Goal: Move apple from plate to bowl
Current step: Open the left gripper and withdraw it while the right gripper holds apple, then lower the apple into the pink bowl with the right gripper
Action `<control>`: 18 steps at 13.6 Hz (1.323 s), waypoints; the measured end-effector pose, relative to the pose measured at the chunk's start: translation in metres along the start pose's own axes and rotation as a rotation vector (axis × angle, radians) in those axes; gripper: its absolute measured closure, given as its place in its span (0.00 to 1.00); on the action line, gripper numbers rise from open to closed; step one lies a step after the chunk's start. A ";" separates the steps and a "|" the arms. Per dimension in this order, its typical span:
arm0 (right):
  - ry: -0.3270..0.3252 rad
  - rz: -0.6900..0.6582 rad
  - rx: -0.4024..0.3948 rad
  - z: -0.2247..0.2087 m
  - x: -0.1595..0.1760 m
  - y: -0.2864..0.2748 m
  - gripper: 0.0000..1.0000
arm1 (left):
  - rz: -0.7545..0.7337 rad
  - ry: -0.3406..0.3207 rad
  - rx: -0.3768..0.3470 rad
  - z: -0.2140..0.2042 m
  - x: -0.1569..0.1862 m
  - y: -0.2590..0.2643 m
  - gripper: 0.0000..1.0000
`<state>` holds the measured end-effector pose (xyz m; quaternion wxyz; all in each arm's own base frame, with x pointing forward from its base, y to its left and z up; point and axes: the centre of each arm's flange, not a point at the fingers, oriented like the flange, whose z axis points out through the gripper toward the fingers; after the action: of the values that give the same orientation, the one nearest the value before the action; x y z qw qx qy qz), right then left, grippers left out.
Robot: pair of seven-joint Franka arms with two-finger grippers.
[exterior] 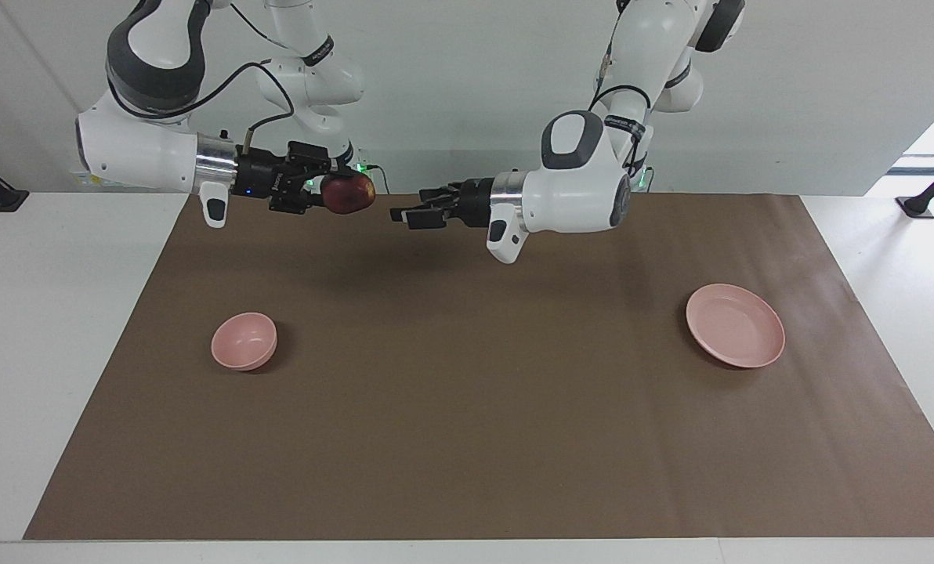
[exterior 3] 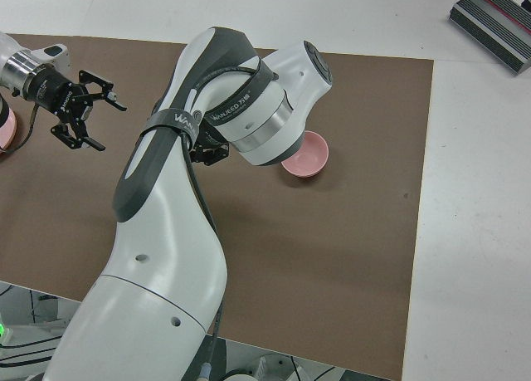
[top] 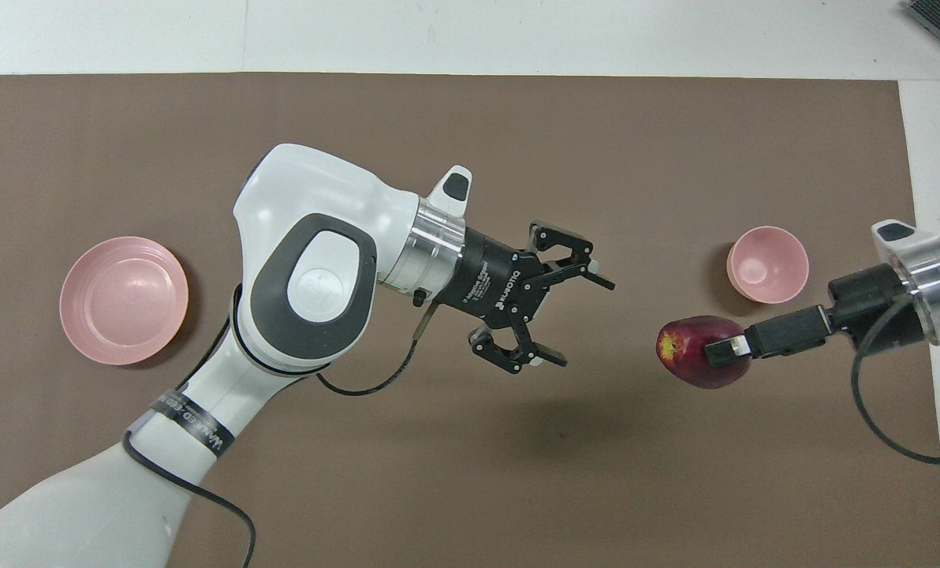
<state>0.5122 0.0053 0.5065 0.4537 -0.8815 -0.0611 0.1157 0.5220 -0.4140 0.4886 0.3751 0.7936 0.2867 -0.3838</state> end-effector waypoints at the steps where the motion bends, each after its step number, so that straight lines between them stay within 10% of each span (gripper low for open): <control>1: 0.014 -0.001 -0.064 -0.006 0.005 0.006 0.15 | 0.012 0.045 0.044 -0.011 0.009 -0.005 0.00; 10: 0.039 -0.113 -0.690 -0.023 0.055 0.052 0.15 | -0.025 0.290 0.167 -0.128 0.080 -0.043 0.00; 18: -0.085 -0.296 -1.202 -0.010 0.104 0.098 0.15 | 0.302 0.608 0.562 -0.178 0.117 -0.072 0.00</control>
<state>0.6152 -0.0375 0.4165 -0.1138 -0.9597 -0.2551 0.0317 0.6022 -0.2090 0.4406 0.0952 0.9746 0.1495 -0.1366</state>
